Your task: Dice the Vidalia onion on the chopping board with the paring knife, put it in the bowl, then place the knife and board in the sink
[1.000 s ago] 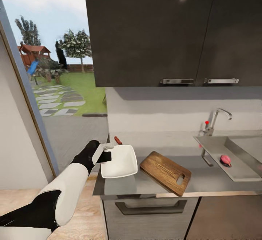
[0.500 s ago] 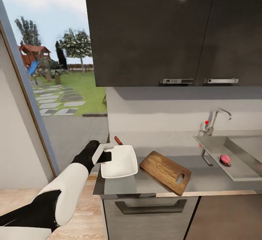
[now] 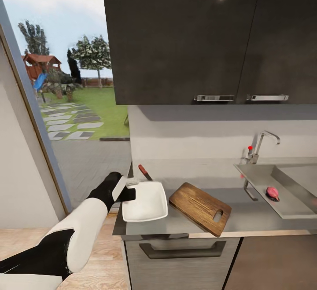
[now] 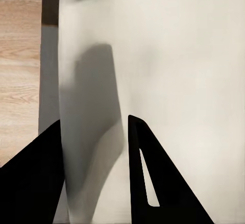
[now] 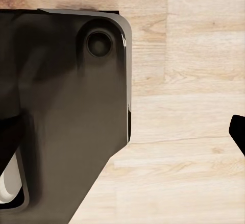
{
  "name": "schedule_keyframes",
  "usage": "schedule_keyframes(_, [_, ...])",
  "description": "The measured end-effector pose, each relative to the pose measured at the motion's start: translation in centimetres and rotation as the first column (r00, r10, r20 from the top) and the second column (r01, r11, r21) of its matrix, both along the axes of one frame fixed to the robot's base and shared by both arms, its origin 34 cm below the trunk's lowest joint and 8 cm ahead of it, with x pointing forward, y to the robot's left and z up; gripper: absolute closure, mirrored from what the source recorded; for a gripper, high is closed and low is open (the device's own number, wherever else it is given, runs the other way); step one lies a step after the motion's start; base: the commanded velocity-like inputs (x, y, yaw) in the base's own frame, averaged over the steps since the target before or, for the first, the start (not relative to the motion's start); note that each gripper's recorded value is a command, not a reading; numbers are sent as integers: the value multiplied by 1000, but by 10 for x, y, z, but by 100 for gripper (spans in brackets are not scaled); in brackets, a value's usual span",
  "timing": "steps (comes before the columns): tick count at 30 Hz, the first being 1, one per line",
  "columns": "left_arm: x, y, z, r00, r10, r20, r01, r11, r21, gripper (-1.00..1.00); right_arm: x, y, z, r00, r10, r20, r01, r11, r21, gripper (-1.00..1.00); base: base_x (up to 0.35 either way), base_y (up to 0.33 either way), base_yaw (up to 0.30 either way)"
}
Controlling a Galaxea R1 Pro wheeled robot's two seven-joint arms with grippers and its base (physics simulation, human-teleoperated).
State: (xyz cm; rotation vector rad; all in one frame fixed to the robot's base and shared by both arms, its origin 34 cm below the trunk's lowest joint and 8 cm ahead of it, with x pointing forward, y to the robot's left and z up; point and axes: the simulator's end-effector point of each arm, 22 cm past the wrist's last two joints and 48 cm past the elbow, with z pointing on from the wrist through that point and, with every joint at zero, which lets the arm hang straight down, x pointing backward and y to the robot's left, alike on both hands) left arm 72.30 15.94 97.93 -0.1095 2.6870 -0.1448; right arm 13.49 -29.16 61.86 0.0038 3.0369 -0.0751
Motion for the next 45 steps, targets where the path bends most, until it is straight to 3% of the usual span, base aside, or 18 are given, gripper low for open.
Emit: schedule_keyframes(45, [-8, -1, -8, 999, -8, -32, 8, 1000, 4, 100, 0, 0, 0, 1000, 0, 0, 0, 1000, 0, -100, 0, 0, 0])
